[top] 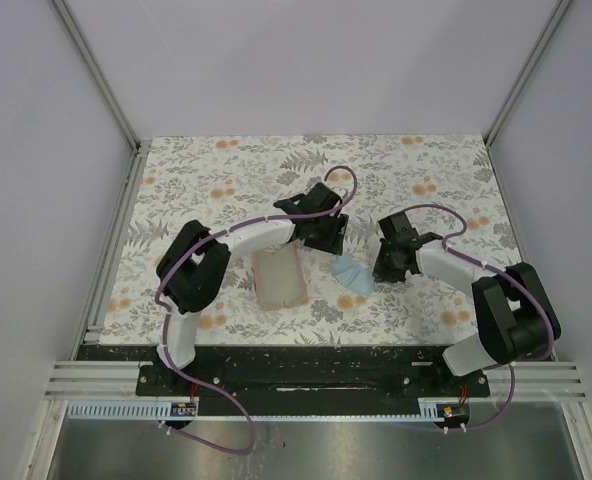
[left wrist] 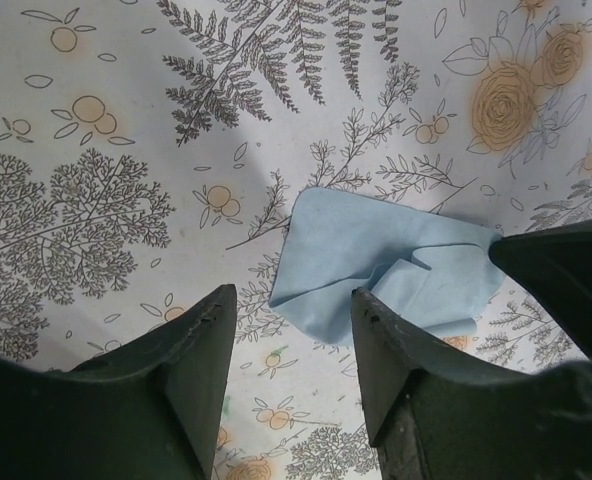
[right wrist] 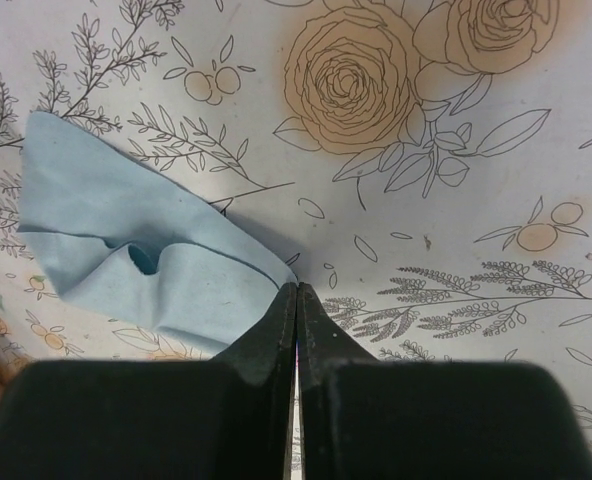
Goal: Organize the sunglasses
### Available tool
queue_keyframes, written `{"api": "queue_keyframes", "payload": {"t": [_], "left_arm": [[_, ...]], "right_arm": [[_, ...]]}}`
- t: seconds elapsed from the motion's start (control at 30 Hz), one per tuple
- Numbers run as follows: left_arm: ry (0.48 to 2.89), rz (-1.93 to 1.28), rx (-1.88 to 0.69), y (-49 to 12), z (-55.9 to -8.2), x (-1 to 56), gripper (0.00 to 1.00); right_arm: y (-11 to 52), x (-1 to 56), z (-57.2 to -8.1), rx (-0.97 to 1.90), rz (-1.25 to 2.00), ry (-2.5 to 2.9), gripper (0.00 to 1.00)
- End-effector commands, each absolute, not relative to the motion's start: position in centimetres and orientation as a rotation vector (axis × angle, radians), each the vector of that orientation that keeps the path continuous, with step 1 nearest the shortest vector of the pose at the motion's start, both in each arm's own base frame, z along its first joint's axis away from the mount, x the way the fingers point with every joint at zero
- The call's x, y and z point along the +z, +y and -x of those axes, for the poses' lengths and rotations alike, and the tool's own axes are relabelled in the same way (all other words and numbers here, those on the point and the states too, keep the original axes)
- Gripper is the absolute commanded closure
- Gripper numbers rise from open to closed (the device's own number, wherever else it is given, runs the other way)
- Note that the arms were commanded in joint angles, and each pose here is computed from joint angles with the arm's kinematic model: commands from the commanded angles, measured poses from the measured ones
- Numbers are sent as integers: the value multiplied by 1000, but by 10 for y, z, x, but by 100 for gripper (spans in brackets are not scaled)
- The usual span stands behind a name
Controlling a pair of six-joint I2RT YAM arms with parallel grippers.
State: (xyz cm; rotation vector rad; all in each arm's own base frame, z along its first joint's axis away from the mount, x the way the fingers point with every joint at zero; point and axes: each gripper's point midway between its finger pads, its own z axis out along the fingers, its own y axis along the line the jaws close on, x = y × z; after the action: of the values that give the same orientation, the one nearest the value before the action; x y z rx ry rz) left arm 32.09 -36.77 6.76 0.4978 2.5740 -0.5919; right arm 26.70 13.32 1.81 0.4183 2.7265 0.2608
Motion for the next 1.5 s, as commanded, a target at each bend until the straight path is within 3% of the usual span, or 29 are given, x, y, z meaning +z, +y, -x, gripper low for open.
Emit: {"api": "queue_keyframes", "payload": {"t": [0.0, 0.4, 0.57, 1.03, 1.2, 1.47], "left_arm": [[2547, -548, -629, -384, -329, 71, 48], [2599, -607, -554, -398, -330, 41, 45], [2637, -633, -556, -401, -322, 30, 48], [2724, -583, -555, -403, -315, -3, 70], [2733, -557, -533, -403, -318, -10, 100], [2612, -511, -526, -400, -336, 34, 100]], "right_arm": [[134, 30, -269, 297, -416, 2686, 100], [137, 31, -270, 316, -403, 2694, 100], [138, 31, -270, 320, -402, 2691, 100], [139, 35, -270, 335, -401, 2680, 100], [139, 37, -270, 339, -398, 2674, 100], [140, 55, -282, 344, -377, 2631, 100]]}}
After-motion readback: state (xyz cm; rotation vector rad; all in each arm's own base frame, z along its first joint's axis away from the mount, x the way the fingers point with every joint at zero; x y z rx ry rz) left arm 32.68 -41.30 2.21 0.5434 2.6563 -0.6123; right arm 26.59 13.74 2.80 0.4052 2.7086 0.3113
